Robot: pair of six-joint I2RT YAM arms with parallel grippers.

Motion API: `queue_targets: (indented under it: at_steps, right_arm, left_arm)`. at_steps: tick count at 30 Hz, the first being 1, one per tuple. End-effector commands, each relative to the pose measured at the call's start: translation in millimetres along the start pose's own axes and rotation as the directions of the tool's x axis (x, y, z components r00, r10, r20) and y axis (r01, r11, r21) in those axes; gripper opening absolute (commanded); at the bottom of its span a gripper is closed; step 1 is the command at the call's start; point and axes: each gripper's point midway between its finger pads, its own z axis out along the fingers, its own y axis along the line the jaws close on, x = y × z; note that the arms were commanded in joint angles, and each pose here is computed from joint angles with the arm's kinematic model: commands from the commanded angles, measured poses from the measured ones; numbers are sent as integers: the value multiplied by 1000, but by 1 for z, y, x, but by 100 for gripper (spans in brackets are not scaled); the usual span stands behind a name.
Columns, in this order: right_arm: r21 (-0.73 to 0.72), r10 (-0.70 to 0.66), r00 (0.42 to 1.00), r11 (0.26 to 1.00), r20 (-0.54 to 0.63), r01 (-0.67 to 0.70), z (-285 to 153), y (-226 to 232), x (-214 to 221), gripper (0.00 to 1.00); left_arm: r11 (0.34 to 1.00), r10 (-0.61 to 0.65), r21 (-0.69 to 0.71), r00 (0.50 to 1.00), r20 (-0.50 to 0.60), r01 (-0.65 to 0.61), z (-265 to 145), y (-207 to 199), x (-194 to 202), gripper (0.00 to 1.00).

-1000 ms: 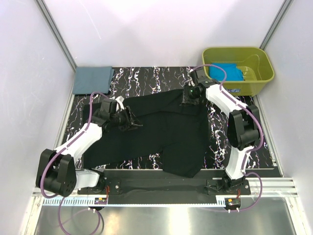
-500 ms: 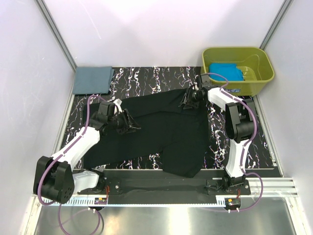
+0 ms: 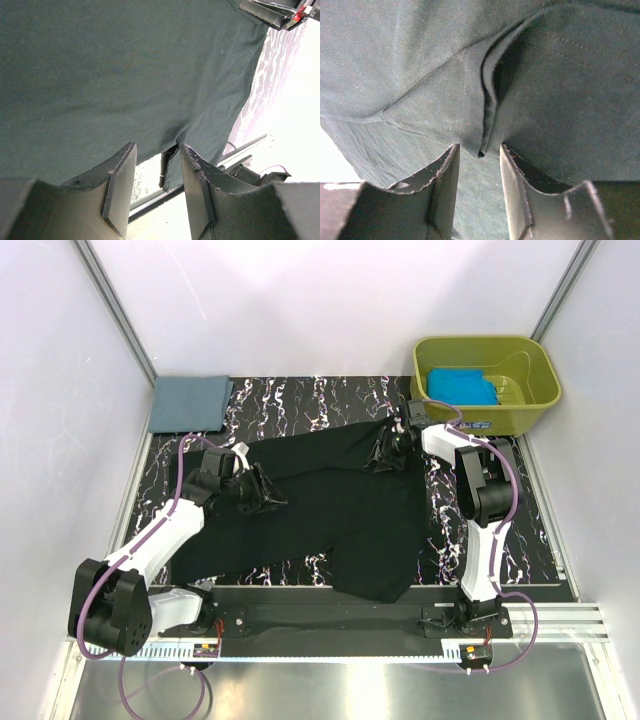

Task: Fold and stack the t-shirts
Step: Fold the tshirt

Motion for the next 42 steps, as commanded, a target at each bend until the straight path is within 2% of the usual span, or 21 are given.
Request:
queue_targets:
  at_steps: [1, 11, 15, 17, 20, 32, 42]
  right_arm:
    - [-48, -8, 1000, 999, 0, 8, 7, 9, -2, 44]
    - [-82, 10, 1000, 997, 7, -9, 10, 15, -6, 33]
    - [-93, 20, 1000, 996, 3, -19, 10, 17, -6, 22]
    - [-91, 30, 1000, 995, 0, -30, 9, 17, -4, 10]
    - [-71, 76, 997, 995, 5, -76, 4, 14, 0, 0]
    - [-63, 312, 950, 948, -4, -312, -28, 36, 44, 0]
    - [-10, 461, 887, 887, -39, -462, -13, 42, 94, 0]
  left_arm:
    - [999, 29, 18, 999, 41, -30, -7, -9, -9, 45]
    - [1000, 26, 13, 999, 42, -27, -6, -8, -10, 45]
    - [1000, 27, 13, 999, 42, -28, -7, -8, -9, 45]
    - [999, 30, 15, 998, 47, -30, -8, -9, -10, 45]
    - [999, 28, 13, 999, 45, -29, -7, -8, -10, 45]
    - [1000, 26, 9, 999, 31, -27, -3, -8, -11, 45]
    - [999, 29, 23, 1000, 10, -29, -2, -8, -5, 45]
